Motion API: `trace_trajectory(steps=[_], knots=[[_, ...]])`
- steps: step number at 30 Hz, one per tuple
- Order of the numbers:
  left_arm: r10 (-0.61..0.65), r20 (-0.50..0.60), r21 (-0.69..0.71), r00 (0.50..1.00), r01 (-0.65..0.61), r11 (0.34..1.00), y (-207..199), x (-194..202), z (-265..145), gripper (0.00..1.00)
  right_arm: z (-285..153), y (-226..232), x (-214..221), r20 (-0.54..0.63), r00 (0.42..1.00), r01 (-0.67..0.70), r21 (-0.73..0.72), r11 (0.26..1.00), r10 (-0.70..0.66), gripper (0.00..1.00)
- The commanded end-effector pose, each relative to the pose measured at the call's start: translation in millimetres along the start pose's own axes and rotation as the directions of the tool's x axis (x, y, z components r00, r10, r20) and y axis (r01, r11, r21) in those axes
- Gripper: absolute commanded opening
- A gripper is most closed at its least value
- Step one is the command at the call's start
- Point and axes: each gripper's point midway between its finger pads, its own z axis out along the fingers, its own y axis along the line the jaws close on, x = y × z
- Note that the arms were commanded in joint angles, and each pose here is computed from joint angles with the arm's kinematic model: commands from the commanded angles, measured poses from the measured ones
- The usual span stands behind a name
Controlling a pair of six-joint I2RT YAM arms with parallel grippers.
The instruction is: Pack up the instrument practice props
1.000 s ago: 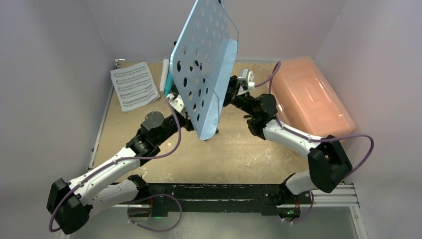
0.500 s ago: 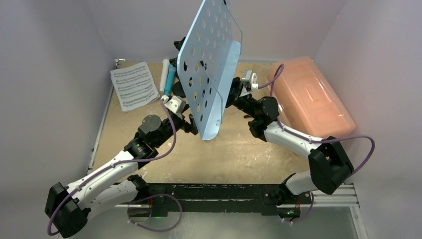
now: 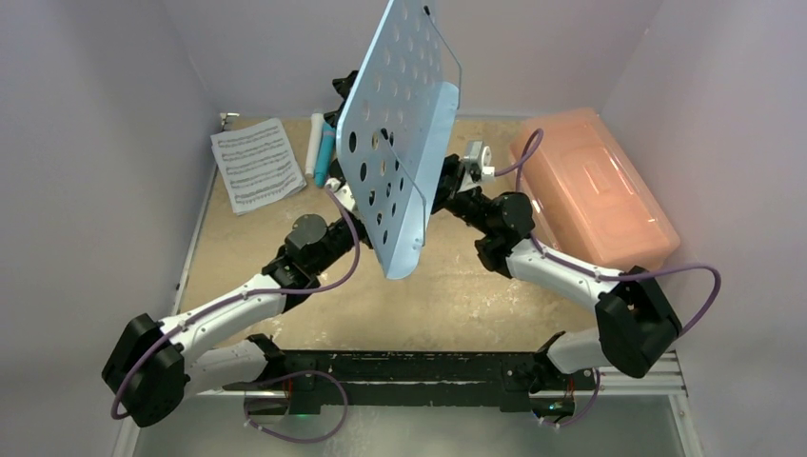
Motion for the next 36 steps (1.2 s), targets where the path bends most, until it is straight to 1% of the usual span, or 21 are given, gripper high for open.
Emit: trace_trajectory(steps=[1,4,6,14,17,23,26,29,32,36], knots=[[-0.018,0.081,0.048,0.997,0.014,0.999,-10.8,-20.1,13.5,0.88,1.1,11.8,-22.9,0.050,0.999,0.015,0.010,1.000,-0.015,0.00],[-0.012,0.093,-0.005,0.996,0.012,1.000,-1.3,-19.9,16.3,0.89,-0.1,15.4,-25.2,0.048,0.999,0.018,0.019,1.000,-0.019,0.00],[-0.013,0.112,-0.016,0.994,0.015,1.000,1.0,-20.8,16.9,0.88,-0.7,16.4,-26.7,0.049,0.999,0.014,0.032,0.999,-0.015,0.00],[-0.064,0.161,0.036,0.985,0.059,0.998,-14.2,-27.4,22.6,0.82,-1.6,12.3,-32.5,0.047,0.999,-0.014,0.140,0.990,0.007,0.00],[-0.077,0.159,0.055,0.984,0.069,0.996,-23.6,-22.7,23.2,0.82,-3.5,10.4,-37.1,0.053,0.998,-0.024,0.179,0.983,0.014,0.00],[-0.081,0.174,-0.053,0.981,0.091,0.994,-15.5,-16.0,16.3,0.81,-9.1,6.9,-38.3,0.059,0.998,-0.029,0.233,0.972,0.015,0.00],[-0.064,0.163,-0.131,0.985,0.086,0.988,-3.3,-9.2,12.2,0.78,-11.1,7.8,-33.8,0.049,0.999,-0.030,0.234,0.972,0.019,0.00],[-0.044,0.151,-0.176,0.988,0.071,0.982,5.3,-4.0,8.5,0.71,-13.0,11.1,-31.6,0.041,0.999,-0.020,0.218,0.976,0.011,0.00],[-0.023,0.161,-0.186,0.987,0.053,0.981,7.5,-5.3,7.8,0.67,-13.0,17.4,-32.5,0.047,0.999,-0.007,0.184,0.983,-0.002,0.00],[0.016,0.179,-0.174,0.984,0.016,0.985,5.1,-14.5,10.9,0.58,-9.2,22.0,-31.7,0.045,0.999,-0.002,0.150,0.989,-0.005,0.00]])
